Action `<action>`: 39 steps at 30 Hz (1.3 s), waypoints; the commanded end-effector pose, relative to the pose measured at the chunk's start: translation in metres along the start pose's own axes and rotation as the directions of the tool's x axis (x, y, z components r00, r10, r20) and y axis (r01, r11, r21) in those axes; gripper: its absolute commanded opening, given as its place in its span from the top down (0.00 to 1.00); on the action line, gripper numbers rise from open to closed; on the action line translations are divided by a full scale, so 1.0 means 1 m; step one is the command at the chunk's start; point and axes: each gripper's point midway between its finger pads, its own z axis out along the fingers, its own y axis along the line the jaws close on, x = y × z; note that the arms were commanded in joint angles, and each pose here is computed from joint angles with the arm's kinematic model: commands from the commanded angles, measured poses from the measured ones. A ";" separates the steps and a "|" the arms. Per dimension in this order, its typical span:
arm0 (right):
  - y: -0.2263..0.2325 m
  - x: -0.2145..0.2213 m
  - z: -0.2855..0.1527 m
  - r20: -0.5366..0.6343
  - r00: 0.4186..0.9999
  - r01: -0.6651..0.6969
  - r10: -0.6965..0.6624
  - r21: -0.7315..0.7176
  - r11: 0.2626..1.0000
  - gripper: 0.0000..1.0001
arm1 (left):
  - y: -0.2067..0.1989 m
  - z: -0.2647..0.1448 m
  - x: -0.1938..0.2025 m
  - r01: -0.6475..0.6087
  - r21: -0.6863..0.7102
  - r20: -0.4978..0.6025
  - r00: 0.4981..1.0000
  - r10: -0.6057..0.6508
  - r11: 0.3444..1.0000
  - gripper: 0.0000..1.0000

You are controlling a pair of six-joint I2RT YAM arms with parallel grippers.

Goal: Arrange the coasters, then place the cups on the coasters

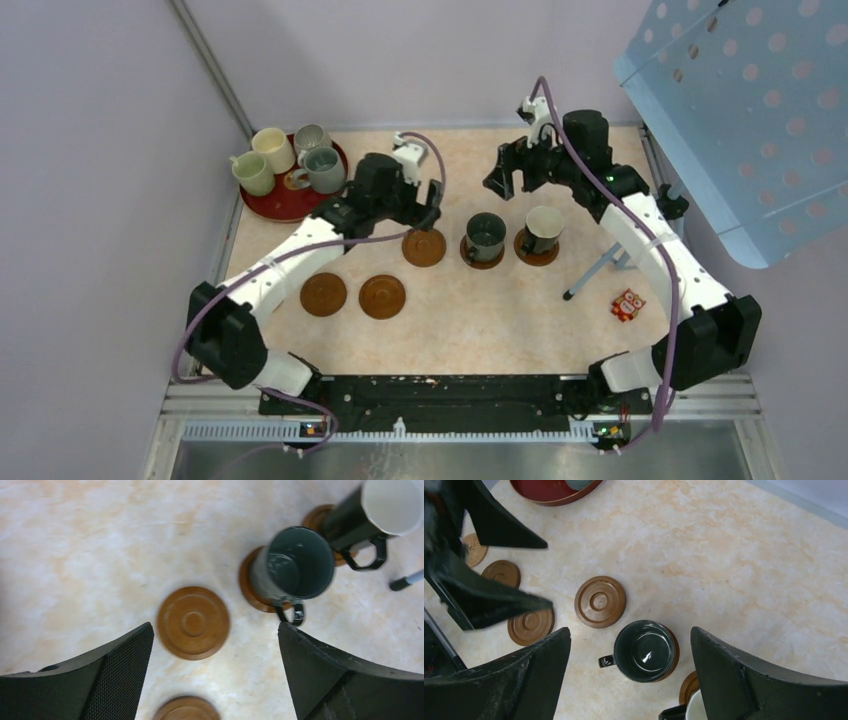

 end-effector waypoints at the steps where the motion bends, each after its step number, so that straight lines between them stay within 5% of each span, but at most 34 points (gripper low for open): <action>1: 0.003 0.000 0.007 -0.022 1.000 0.013 -0.014 -0.074 0.997 0.12 | 0.034 -0.039 -0.025 -0.002 -0.011 0.041 0.999 0.003 1.000 0.01; 10: 0.005 0.032 0.020 -0.112 0.993 0.024 -0.039 -0.137 0.990 0.12 | 0.190 -0.107 -0.019 0.146 -0.281 0.075 0.989 -0.130 0.949 0.01; 16: 0.017 0.043 0.015 -0.124 0.989 0.049 -0.078 -0.218 0.975 0.12 | 0.272 -0.136 -0.003 0.017 -0.321 0.023 1.000 -0.010 0.947 0.01; 21: 0.024 0.052 0.012 -0.123 0.988 0.055 -0.089 -0.256 0.965 0.12 | 0.349 -0.148 -0.005 0.079 -0.377 0.063 0.996 -0.059 0.923 0.01; 39: 0.030 0.065 0.006 -0.128 0.988 0.046 -0.084 -0.279 0.959 0.13 | 0.504 -0.108 -0.039 0.247 -0.598 0.242 0.963 -0.123 0.763 0.01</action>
